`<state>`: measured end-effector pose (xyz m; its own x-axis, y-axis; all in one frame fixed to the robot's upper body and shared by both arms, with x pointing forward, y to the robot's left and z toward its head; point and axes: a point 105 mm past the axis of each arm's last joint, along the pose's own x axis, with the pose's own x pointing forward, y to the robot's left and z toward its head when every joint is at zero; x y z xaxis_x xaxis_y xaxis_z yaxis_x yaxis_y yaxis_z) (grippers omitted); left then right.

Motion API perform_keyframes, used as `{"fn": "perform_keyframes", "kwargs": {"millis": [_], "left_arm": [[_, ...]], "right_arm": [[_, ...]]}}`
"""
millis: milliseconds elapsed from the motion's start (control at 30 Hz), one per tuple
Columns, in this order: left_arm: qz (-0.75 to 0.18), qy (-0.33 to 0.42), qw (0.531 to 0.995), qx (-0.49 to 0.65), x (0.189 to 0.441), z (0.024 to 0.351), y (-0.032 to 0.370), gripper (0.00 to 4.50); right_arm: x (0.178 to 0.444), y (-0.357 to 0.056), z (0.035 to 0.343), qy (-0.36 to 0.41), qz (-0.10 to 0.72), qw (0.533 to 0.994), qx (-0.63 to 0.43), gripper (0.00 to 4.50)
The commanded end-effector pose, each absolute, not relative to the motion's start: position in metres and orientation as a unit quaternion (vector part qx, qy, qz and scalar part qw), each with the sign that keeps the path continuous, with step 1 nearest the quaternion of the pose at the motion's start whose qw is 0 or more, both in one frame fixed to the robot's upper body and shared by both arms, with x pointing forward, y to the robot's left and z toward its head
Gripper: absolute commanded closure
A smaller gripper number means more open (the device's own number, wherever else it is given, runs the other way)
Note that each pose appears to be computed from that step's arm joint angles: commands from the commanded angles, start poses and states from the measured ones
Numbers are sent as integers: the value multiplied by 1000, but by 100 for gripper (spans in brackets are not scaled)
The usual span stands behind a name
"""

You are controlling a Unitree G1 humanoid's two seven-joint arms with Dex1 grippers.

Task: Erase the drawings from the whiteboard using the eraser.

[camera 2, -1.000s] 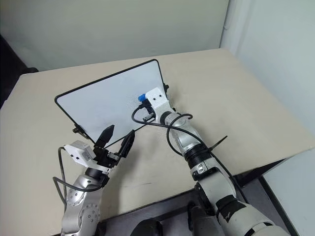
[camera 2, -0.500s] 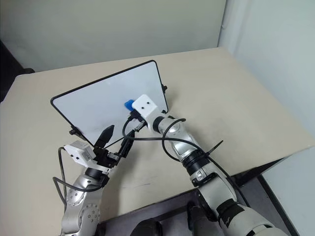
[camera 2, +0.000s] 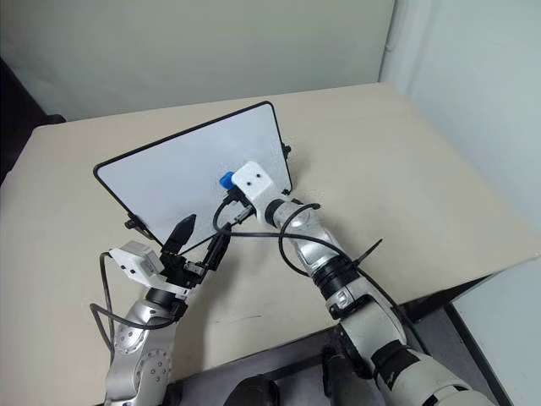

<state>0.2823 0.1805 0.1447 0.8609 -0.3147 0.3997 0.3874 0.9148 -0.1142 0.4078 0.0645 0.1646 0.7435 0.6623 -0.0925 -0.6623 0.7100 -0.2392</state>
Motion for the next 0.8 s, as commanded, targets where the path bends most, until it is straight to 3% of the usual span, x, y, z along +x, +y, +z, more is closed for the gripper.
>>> {"fn": "perform_keyframes", "kwargs": {"millis": [33,300,600,800], "left_arm": [[-190,-201,957,-92,283,150,178,0],[-195,-201,956,-91,285,150,175,0],[-200,-199,955,-92,282,148,168,0],[-203,-197,955,-94,277,148,166,0]], "right_arm": [[422,53,191,-32,301,947,-106,425],[424,25,189,-23,276,956,-95,425],[386,-45,181,19,265,959,-98,425],[348,-91,152,167,270,946,-61,425]]}}
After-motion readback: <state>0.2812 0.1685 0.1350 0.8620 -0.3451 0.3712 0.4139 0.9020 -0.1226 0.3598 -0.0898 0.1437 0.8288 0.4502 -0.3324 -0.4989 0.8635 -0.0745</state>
